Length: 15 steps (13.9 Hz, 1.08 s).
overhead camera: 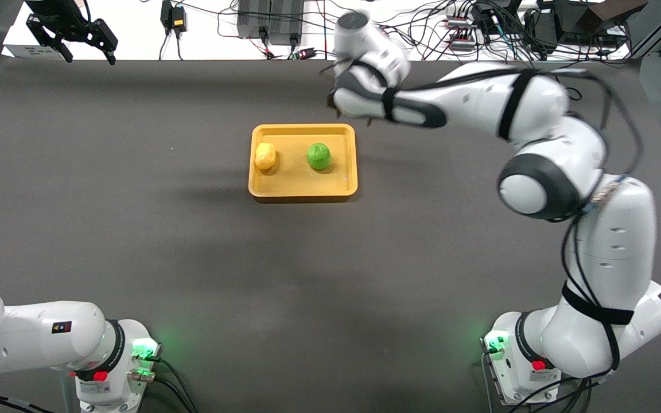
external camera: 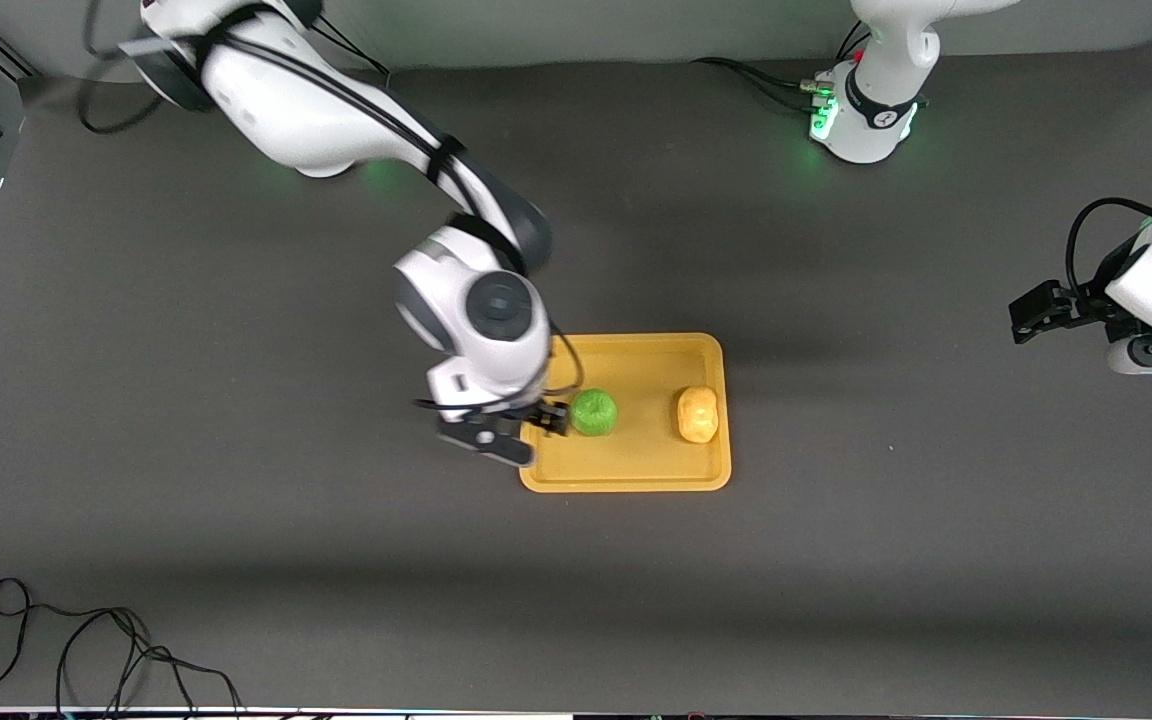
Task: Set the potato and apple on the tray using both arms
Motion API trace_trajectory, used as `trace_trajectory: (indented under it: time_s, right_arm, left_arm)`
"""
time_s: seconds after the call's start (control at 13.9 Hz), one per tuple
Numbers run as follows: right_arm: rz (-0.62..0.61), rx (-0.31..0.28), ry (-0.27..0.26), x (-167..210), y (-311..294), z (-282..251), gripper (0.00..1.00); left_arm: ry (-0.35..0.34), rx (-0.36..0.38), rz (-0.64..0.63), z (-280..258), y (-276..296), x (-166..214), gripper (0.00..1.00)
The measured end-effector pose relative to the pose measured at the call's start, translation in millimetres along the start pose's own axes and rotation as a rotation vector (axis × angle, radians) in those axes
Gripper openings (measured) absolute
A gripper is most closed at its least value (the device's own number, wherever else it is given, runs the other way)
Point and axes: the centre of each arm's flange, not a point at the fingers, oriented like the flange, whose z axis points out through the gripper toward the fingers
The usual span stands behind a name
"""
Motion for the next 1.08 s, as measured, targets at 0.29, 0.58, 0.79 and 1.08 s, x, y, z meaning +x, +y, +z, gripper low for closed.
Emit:
trace_trajectory:
  time_s: [0.29,0.58,0.79,1.08]
  right_arm:
    - [-0.016,0.066,-0.077,65.4,135.9,-62.0,1.0]
    - [-0.13,0.024,-0.067,91.1,256.6,-96.7,1.0]
    - [-0.179,-0.002,-0.082,104.0,330.8,-124.5,1.0]
    - [-0.15,-0.01,-0.096,100.0,378.2,-171.8,1.0]
  left_arm:
    - [0.0,0.0,0.0,0.2,-0.1,-0.2,1.0]
    - [-0.001,0.0,0.0,0.5,-0.2,-0.3,1.0]
    - [-0.001,0.0,0.0,0.7,-0.2,-0.4,1.0]
    - [-0.001,0.0,0.0,0.4,0.0,-0.6,1.0]
